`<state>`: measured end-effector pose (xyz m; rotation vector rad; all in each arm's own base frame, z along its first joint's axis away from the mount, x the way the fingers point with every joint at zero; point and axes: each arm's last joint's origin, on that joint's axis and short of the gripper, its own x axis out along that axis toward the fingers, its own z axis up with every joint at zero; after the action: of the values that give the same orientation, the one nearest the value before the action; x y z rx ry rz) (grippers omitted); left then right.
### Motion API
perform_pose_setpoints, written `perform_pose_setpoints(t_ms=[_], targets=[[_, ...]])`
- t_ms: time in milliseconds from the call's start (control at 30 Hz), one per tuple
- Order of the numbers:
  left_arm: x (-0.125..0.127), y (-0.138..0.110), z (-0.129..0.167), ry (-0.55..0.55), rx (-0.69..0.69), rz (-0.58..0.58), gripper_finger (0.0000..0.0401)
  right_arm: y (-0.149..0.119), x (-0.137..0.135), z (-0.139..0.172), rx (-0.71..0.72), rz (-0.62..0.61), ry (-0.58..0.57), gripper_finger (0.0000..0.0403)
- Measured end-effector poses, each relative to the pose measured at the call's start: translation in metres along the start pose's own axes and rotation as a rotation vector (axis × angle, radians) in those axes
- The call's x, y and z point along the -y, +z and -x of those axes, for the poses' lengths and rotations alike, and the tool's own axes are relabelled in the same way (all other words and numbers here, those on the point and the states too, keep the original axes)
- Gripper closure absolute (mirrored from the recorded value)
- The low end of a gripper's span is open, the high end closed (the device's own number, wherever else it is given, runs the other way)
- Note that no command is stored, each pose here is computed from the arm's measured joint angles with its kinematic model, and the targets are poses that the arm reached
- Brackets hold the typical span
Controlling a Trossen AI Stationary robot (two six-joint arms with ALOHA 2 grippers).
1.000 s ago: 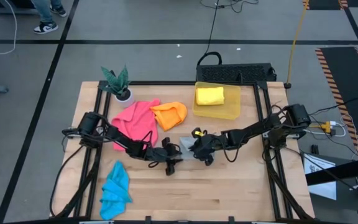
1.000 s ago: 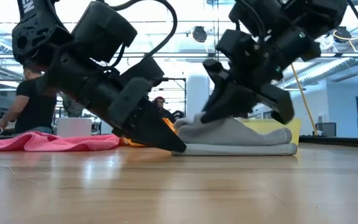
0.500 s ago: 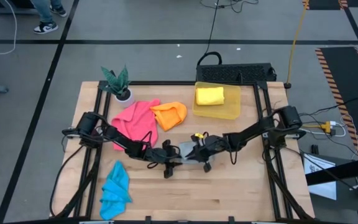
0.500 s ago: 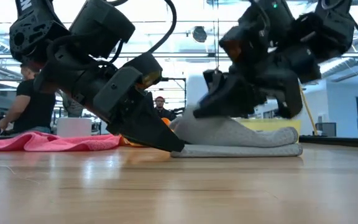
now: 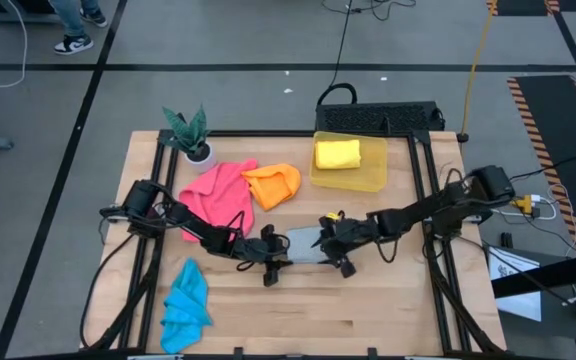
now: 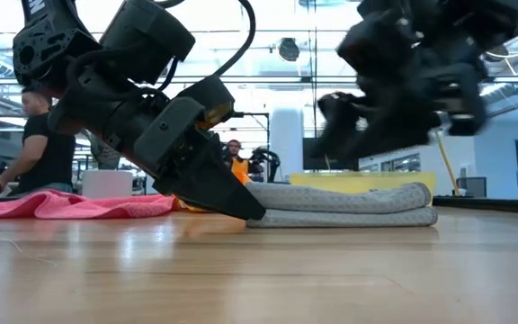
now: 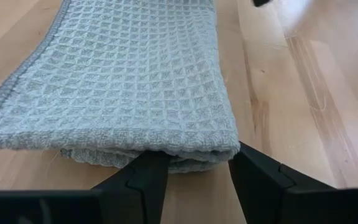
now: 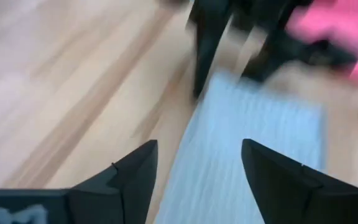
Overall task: Fold microfiber towels
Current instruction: Fold the gray kitchen towel
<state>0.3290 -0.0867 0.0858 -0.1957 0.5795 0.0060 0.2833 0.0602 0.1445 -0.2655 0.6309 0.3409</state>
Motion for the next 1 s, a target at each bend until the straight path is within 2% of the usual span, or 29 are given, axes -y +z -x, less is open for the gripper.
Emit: perform_pose_setpoints(t_ms=[67,133,300,400,667,733,867,1000], targets=[[0.0,0.0,0.0,0.001,0.0,0.0,0.0233,-0.005,-0.006,0.007,-0.089,-0.03,0.027,0.0174],[0.0,0.0,0.0,0.001,0.001,0.0,0.0233,-0.009,-0.013,0.01,-0.165,-0.036,-0.004,0.018],[0.0,0.0,0.0,0.001,0.001,0.0,0.0233,-0.016,-0.026,0.01,-0.276,0.084,-0.12,0.022],[0.0,0.0,0.0,0.001,0.001,0.002,0.0233,-0.017,-0.028,0.01,-0.28,0.116,-0.162,0.0258],[0.0,0.0,0.0,0.002,0.001,0.0,0.0233,-0.023,-0.029,0.01,-0.301,0.146,-0.156,0.0387],[0.0,0.0,0.0,0.002,0.001,-0.001,0.0233,-0.022,-0.03,0.01,-0.306,0.181,-0.166,0.0395],[0.0,0.0,0.0,0.003,0.001,-0.001,0.0233,-0.022,-0.029,0.011,-0.332,0.22,-0.28,0.0383],[0.0,0.0,0.0,0.003,0.001,-0.001,0.0233,-0.022,-0.031,0.012,-0.348,0.284,-0.326,0.0384]])
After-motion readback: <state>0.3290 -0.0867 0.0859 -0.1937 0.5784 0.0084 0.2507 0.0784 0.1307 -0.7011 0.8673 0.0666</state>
